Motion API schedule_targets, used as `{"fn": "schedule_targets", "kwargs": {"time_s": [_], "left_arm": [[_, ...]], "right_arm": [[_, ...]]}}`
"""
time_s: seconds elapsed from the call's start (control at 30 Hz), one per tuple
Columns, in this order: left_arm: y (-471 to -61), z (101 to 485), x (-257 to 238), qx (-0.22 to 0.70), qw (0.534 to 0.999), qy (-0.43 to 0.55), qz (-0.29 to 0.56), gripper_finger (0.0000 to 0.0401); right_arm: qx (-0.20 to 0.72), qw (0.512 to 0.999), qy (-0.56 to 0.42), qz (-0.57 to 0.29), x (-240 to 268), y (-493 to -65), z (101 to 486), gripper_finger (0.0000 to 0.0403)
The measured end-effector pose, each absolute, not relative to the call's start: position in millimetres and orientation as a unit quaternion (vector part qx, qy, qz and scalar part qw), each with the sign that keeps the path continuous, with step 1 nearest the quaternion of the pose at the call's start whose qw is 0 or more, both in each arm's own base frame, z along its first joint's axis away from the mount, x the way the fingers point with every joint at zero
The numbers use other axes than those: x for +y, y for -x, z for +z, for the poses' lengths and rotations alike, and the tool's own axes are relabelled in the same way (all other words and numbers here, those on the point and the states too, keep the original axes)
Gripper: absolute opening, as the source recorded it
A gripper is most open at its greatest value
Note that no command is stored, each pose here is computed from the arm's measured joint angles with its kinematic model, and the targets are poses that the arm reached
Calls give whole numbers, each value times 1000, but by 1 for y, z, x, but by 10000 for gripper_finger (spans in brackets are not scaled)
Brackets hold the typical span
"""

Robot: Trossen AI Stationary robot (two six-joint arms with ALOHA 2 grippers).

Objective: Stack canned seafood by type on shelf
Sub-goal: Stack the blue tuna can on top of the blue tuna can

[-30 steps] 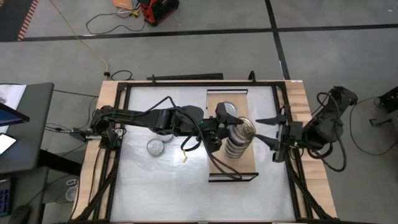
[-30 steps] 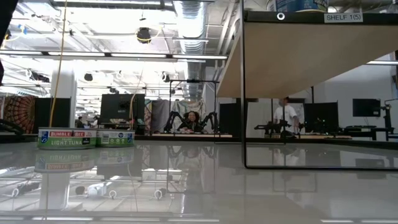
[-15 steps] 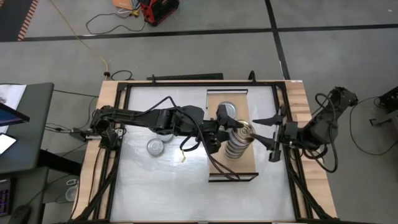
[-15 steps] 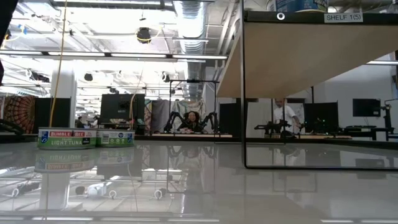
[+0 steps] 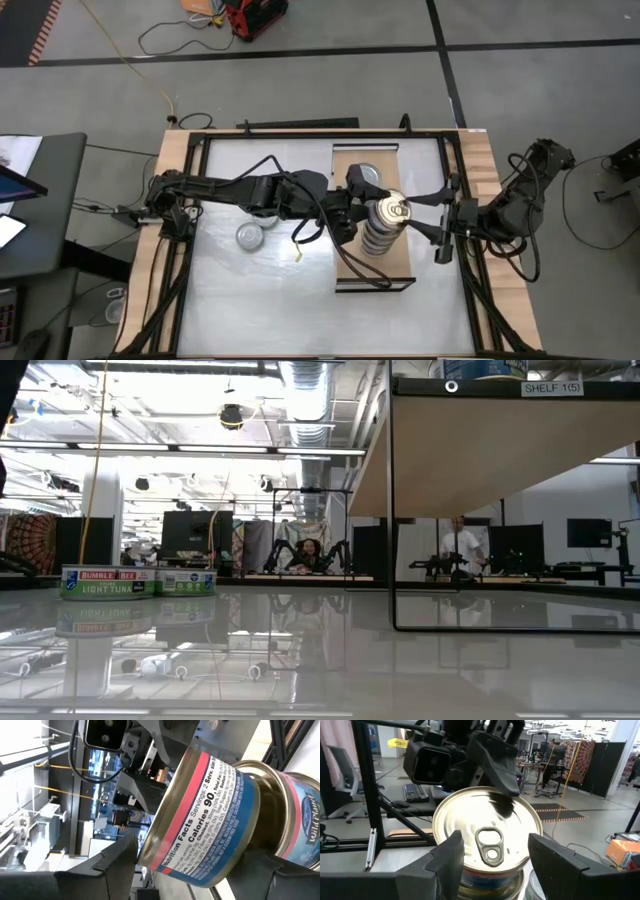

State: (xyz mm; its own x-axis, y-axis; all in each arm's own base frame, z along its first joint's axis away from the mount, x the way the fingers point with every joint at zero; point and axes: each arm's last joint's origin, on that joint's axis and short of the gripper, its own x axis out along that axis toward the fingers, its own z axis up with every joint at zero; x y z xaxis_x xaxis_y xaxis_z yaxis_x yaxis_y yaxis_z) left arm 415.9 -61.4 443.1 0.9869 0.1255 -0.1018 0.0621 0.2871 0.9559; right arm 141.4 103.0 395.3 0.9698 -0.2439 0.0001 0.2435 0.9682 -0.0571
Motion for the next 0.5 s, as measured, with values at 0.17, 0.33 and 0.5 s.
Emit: {"fn": "schedule_targets", "kwargs": {"time_s": [0.17,0.33,0.5], "left_arm": [[-415,442,-65,83,791,-606,14,257],[-414,439,-67,95,787,-610,2,257],[-411,438,-66,106,784,-612,-9,257]], "right_arm": [[4,992,26,-123,103,-141,395,246],[-1,993,21,-114,100,-134,398,246],[-8,995,13,-101,99,-127,401,246]]}}
